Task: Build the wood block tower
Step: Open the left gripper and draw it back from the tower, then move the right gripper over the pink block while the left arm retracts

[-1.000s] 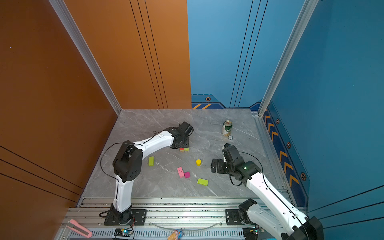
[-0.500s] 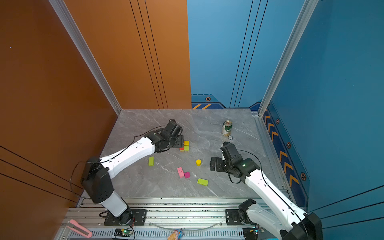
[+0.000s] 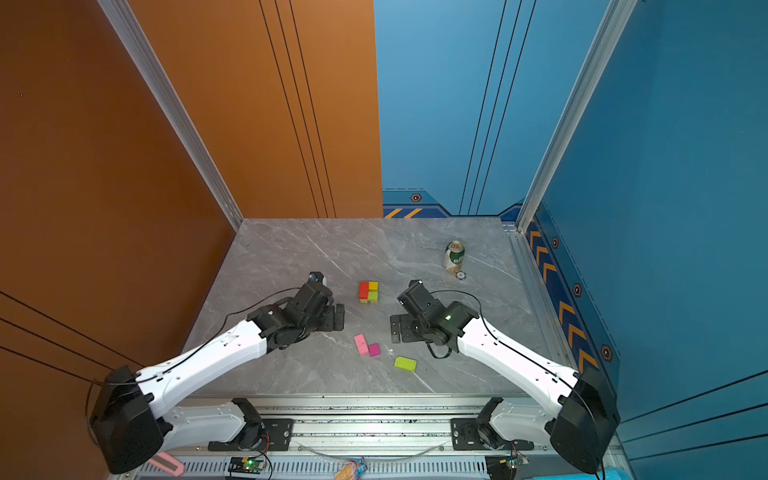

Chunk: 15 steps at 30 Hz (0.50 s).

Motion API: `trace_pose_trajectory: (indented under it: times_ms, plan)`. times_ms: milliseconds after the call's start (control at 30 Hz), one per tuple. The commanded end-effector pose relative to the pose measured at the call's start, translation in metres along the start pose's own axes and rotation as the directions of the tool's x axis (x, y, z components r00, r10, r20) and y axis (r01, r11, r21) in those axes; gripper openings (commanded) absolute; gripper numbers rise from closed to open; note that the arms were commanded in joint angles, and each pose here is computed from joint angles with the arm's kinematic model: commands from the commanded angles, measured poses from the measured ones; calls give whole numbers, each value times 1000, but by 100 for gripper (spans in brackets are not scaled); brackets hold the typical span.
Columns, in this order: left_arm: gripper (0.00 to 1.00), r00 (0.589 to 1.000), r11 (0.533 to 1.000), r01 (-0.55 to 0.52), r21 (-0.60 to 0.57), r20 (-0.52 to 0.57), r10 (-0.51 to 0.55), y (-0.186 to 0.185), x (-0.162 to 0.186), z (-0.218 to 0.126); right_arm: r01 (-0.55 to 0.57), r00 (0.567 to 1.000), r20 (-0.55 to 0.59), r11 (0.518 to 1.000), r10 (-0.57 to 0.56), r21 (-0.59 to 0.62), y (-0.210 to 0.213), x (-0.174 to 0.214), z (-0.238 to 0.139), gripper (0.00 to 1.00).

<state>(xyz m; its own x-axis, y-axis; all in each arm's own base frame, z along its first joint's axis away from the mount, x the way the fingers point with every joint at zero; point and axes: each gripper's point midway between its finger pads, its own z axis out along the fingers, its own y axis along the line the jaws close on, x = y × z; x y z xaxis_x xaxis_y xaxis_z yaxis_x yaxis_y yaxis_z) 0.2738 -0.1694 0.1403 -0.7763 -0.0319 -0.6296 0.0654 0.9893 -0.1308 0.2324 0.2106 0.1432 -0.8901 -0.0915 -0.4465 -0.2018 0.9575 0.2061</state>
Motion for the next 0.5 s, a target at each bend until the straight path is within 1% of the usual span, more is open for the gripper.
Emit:
trace_pose_trajectory:
  times_ms: [0,200,300,467]
  plan:
    - [98,999,999,39,16,-8,-39,10,20,-6,6,1000,21,1000,-7,20,14,-14,8,97]
    - [98,997,997,78,6,-22,-78,33,50,-15,66,997,-30,998,-66,7,43,-17,31,89]
    - [98,994,994,104,26,-33,-103,38,62,-18,93,994,-53,996,-93,1,56,-19,42,85]
    - [98,988,986,154,64,-33,-152,42,75,-23,124,987,-97,992,-125,-12,75,-16,62,82]
